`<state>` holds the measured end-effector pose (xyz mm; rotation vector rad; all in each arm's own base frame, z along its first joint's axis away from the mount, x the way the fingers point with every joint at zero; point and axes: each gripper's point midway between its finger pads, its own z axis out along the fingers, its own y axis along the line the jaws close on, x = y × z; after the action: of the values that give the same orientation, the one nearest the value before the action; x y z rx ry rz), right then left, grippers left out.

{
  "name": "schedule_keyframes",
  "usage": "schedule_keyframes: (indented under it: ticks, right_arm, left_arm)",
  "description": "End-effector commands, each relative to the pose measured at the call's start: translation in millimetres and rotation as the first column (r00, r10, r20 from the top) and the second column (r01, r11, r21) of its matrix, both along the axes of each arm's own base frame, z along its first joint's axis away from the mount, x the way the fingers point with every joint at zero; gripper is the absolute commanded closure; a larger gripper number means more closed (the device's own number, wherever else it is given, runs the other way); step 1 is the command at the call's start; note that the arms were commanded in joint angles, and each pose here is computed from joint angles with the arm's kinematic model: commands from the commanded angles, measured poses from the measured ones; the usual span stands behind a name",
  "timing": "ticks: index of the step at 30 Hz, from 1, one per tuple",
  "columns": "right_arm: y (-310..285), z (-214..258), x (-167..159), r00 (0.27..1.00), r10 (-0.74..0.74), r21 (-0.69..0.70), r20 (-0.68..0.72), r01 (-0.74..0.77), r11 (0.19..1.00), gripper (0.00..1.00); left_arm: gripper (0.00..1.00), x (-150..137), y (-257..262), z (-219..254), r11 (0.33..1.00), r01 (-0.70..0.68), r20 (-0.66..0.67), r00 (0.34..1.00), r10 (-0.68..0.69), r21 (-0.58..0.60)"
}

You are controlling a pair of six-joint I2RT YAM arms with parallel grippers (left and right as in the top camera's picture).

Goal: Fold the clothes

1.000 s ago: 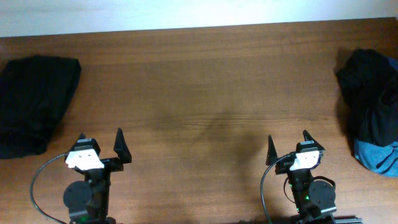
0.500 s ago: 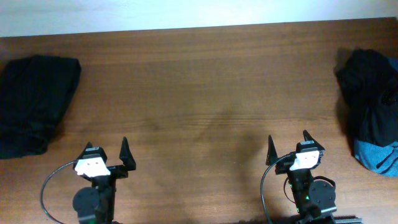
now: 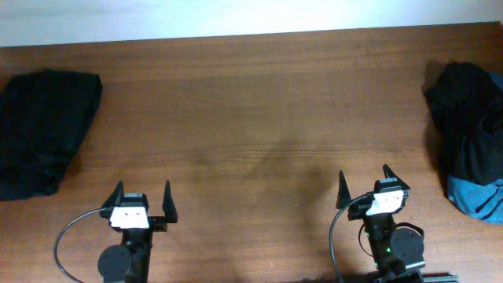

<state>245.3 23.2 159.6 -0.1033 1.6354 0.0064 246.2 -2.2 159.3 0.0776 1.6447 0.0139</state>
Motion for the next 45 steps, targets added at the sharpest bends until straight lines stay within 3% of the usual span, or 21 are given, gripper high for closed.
schedule_keyframes:
  ticks: [1, 45]
  right_arm:
    - [-3.6, -1.8, -0.1, 1.000, -0.017, 0.001, -0.002, 0.017, 1.000, 0.01]
    - [-3.6, -1.8, -0.1, 1.000, -0.017, 0.001, -0.002, 0.017, 1.000, 0.01]
  left_arm:
    - [0.01, -0.4, 0.7, -2.3, 0.995, -0.010, 0.003, 1.000, 0.010, 0.101]
    - [0.01, -0.3, 4.1, -3.2, 0.997, -0.047, -0.003, 0.999, 0.047, 0.059]
